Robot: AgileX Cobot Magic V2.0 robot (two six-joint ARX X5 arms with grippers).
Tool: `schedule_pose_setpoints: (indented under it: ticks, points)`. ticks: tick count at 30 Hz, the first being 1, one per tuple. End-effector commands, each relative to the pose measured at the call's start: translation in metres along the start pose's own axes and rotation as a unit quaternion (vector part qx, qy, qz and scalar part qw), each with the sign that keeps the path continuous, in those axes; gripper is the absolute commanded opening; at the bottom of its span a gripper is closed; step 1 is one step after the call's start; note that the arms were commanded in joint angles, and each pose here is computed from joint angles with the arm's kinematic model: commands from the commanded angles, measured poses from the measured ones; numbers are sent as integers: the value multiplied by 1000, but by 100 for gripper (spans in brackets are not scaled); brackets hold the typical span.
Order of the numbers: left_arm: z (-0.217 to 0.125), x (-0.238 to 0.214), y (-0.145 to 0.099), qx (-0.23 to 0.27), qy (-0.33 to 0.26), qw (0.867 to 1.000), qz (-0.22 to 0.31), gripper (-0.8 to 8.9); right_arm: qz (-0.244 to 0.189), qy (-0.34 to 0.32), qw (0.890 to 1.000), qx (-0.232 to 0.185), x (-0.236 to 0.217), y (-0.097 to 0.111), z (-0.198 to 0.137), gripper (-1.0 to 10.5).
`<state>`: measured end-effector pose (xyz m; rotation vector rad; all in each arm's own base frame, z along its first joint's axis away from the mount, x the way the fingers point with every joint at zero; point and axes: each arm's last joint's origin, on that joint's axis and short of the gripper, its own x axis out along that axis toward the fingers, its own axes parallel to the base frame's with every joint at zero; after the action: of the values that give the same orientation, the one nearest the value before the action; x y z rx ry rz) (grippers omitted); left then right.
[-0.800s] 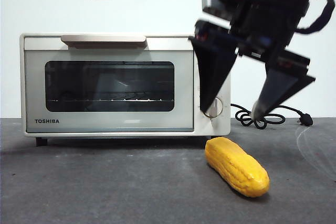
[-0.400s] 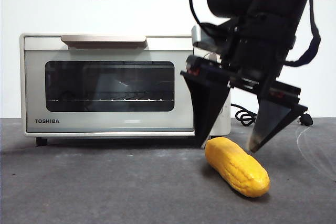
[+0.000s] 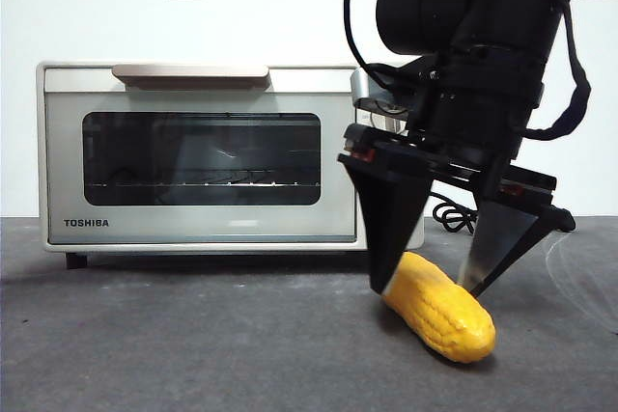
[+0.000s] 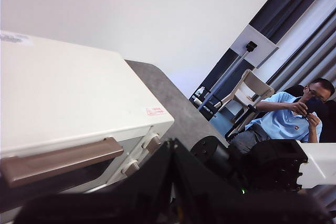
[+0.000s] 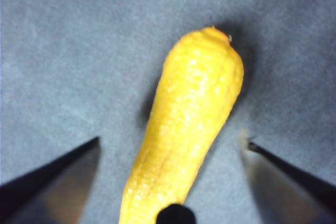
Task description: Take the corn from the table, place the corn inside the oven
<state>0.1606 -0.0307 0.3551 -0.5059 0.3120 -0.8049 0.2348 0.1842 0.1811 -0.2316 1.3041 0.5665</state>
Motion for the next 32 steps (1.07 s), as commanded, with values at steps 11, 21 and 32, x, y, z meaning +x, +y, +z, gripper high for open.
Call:
schedule_pose_setpoints:
  ticks: [11, 21, 32]
  points:
    - [1, 0, -1, 7, 0, 1000, -2, -2, -1, 17, 1000, -4, 0, 0, -2, -15]
    - [2, 9, 1, 11, -11, 1000, 15, -6, 38, -65, 997, -15, -61, 10, -10, -15]
    - [-2, 59, 0, 50, 35, 998, 31, -6, 138, -220, 965, -46, -153, 23, -41, -15]
